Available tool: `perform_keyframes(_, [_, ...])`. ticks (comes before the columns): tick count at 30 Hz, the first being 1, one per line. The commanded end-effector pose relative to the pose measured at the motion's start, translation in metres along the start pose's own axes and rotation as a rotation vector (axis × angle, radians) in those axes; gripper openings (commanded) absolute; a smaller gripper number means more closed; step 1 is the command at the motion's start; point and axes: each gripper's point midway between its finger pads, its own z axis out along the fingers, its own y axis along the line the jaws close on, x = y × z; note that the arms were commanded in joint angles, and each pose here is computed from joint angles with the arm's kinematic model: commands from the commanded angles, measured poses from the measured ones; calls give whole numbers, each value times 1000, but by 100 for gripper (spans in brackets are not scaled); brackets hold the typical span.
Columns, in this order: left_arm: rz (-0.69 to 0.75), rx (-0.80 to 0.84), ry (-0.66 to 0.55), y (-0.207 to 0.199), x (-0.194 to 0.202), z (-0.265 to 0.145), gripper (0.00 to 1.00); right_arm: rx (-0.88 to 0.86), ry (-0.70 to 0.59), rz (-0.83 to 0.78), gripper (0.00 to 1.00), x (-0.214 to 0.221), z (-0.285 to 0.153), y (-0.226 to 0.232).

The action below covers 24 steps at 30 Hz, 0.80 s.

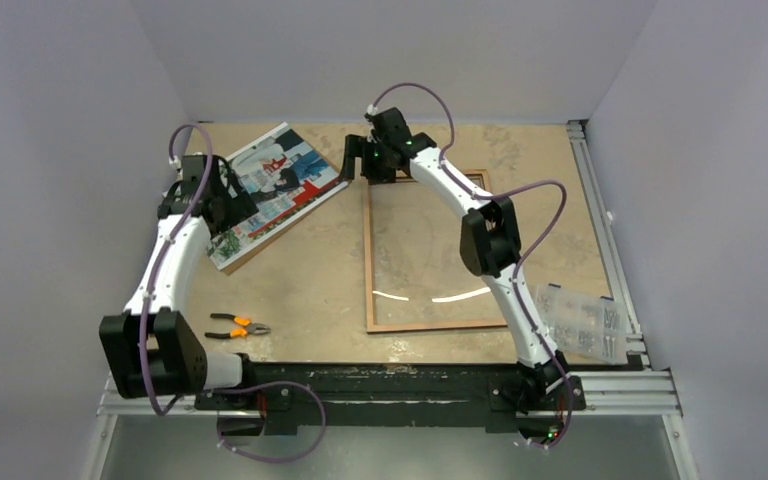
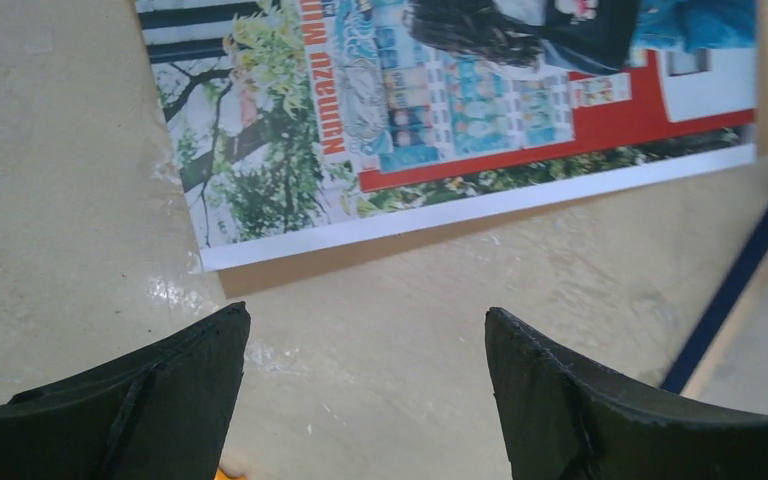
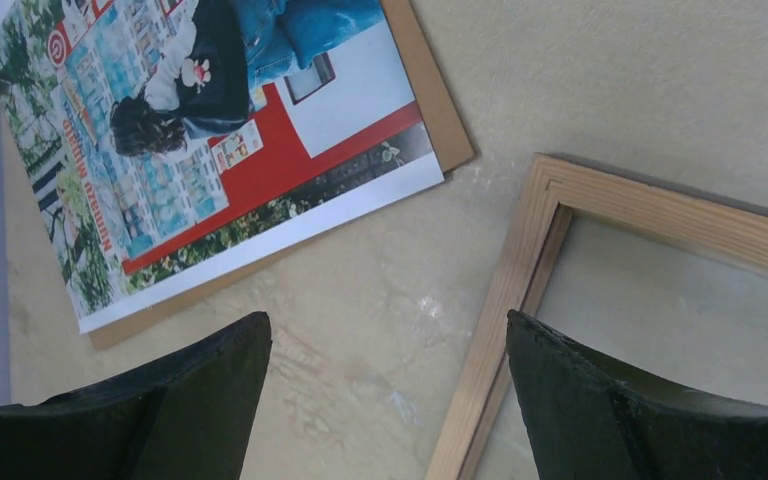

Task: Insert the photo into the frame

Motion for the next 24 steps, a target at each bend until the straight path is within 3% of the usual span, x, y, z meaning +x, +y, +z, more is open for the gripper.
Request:
perform_keyframes(1, [-53,-69,46,19,-10,26,84,-138,-100,76,86,-30,9,28])
perform_keyframes(8, [-199,-125,168,55,-1,62,85,-146,-218,128,85,-50,36,22])
perform_keyframes(16, [-324,-169,190,82,-1,81,85,-228,-305,173,84,-65,54,30])
perform_keyframes(24, [-357,-229,198,95,-2,91,85,-129,-325,186,86,-55,73,22])
